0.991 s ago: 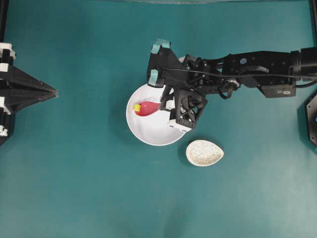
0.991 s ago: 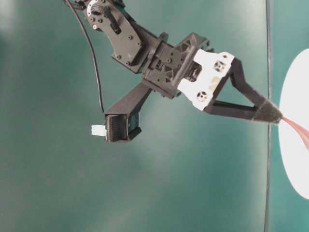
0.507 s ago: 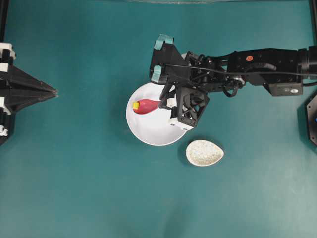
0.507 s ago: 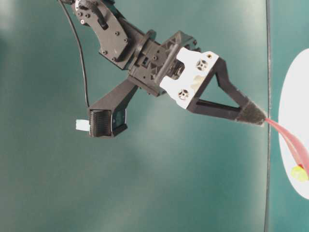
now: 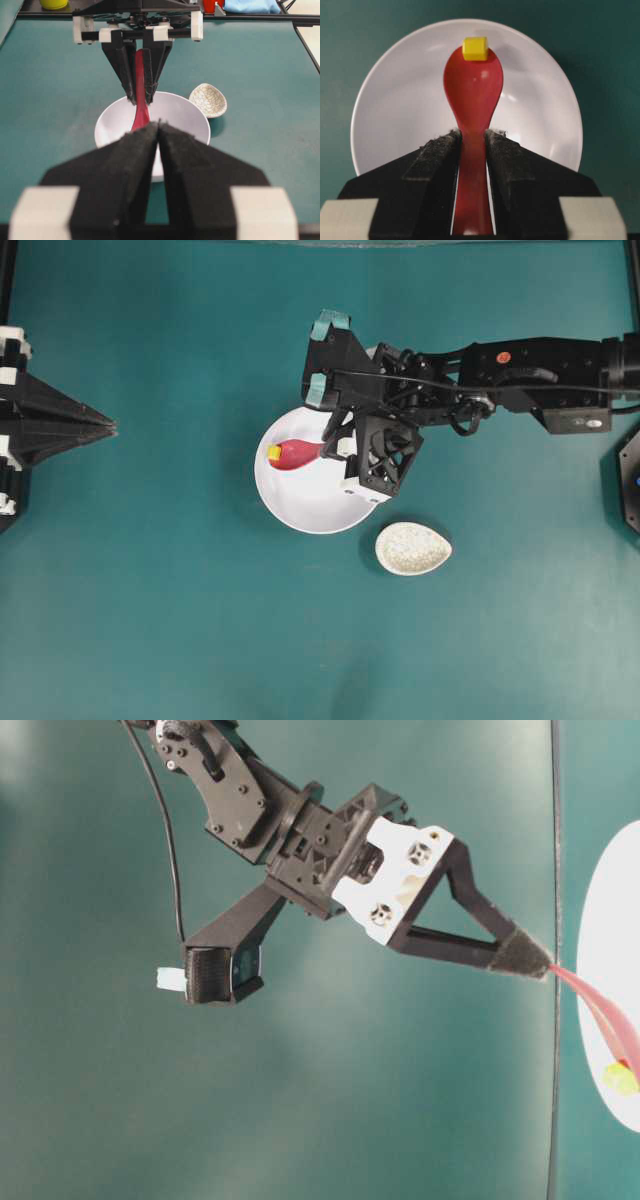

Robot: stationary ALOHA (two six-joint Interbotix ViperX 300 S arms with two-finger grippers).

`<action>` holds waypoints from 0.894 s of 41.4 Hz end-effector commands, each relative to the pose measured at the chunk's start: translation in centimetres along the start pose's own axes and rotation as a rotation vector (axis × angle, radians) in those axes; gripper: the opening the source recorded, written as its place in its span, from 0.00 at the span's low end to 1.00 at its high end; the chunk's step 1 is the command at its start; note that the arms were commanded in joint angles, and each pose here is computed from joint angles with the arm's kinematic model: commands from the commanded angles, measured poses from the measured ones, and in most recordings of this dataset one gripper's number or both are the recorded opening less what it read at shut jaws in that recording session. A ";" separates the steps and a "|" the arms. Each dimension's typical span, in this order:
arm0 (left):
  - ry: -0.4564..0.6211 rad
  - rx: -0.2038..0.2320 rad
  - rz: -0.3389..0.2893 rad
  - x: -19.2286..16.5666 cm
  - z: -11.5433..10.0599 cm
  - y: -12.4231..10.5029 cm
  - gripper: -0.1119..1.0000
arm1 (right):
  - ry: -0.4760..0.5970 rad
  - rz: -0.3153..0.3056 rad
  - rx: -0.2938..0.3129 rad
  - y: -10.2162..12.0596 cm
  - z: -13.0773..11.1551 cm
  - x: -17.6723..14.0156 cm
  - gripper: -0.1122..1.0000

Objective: Scoop the yellow hexagonal prism block from the bowl with a spoon using the right arm.
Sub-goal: 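Push the spoon left under the yellow block to scoop it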

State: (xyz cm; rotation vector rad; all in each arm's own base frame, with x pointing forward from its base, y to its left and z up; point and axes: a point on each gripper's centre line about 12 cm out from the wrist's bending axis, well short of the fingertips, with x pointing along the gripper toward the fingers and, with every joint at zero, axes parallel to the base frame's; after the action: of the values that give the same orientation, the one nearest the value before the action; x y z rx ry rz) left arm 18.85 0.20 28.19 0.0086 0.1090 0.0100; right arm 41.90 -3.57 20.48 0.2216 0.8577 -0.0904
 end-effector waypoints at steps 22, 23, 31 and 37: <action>-0.032 0.000 0.000 0.1 1.2 0.0 0.20 | -0.246 -0.003 -0.004 -0.1 0.0 -4.3 0.33; -0.034 0.000 0.002 0.1 1.3 0.0 0.20 | -0.255 -0.002 -0.007 0.0 -0.1 -4.4 0.33; -0.032 0.000 0.002 0.1 1.2 0.0 0.20 | -0.365 0.001 -0.021 0.2 -1.1 -6.2 0.33; -0.032 0.000 0.002 0.1 1.2 0.0 0.20 | -0.458 0.012 -0.035 0.6 -1.9 -8.0 0.32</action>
State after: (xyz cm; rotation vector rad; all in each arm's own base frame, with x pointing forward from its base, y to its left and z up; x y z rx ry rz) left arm 18.85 0.20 28.19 0.0071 0.1090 0.0101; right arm 36.11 -2.98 23.34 0.1742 0.4940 -0.1190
